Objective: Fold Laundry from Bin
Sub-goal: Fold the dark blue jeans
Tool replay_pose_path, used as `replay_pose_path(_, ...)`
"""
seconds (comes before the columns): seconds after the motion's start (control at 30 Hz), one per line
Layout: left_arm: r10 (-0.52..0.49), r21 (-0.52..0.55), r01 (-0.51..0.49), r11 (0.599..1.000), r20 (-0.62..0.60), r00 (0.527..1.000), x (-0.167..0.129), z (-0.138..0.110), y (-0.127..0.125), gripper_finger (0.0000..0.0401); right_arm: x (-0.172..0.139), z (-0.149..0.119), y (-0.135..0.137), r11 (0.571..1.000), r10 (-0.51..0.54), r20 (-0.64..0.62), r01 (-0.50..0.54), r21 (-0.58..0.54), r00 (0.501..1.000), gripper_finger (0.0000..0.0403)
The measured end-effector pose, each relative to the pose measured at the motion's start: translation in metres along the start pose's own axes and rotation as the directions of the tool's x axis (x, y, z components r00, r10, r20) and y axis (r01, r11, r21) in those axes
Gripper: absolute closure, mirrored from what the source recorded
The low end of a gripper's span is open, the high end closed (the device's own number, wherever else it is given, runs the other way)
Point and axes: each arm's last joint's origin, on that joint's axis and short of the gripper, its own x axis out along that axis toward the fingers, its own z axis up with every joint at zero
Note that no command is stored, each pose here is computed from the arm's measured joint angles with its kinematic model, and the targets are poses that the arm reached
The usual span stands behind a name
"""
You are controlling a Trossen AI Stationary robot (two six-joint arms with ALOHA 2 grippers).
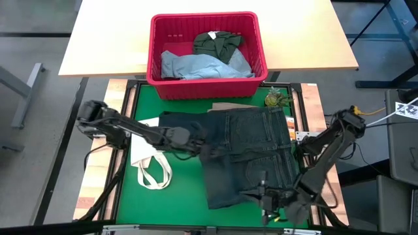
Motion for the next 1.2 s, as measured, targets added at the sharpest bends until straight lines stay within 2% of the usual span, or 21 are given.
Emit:
replay_pose_path(0.13, -0.020, -0.003, 0.020, 1.000, -0.053, 0.998, 0.031, 0.009, 0.006, 0.0389, -0.031, -0.005, -0.005, 1.000, -0.015, -0.034, 0.016, 0.025, 0.999, 0.0398)
replay_pose_path(0.27, -0.044, -0.008, 0.043, 0.999, -0.082, 0.996, 0.057, 0.019, 0.010, 0.0389, -0.058, -0.017, -0.014, 0.995, 0.005, -0.098, 0.005, 0.100, 0.995, 0.0395)
replay_pose_path(0.43, -0.068, 0.058, 0.073, 0.996, -0.080, 0.994, 0.088, 0.029, 0.012, 0.0389, -0.083, -0.036, -0.025, 0.987, 0.000, -0.201, 0.031, 0.155, 0.980, 0.0399)
replay_pose_path(0.6, -0.084, 0.116, 0.090, 0.989, -0.060, 0.995, 0.116, 0.036, 0.017, 0.0389, -0.101, -0.053, -0.033, 0.986, 0.024, -0.336, 0.033, 0.163, 0.942, 0.0393)
replay_pose_path(0.8, -0.090, 0.160, 0.095, 0.982, -0.038, 0.995, 0.147, 0.041, 0.029, 0.0389, -0.118, -0.067, -0.037, 0.986, 0.072, -0.526, 0.019, 0.167, 0.847, 0.0397)
replay_pose_path(0.97, -0.080, 0.169, 0.084, 0.982, -0.030, 0.996, 0.166, 0.041, 0.044, 0.0389, -0.129, -0.074, -0.036, 0.977, 0.140, -0.663, 0.007, 0.214, 0.736, 0.0393)
replay_pose_path(1.1, -0.055, 0.167, 0.059, 0.984, -0.029, 0.998, 0.175, 0.038, 0.057, 0.0389, -0.136, -0.077, -0.033, 0.966, 0.192, -0.735, 0.008, 0.259, 0.650, 0.0395)
replay_pose_path(1.2, -0.036, 0.167, 0.038, 0.985, -0.015, 0.999, 0.178, 0.035, 0.063, 0.0389, -0.138, -0.080, -0.032, 0.957, 0.211, -0.765, 0.032, 0.290, 0.608, 0.0396)
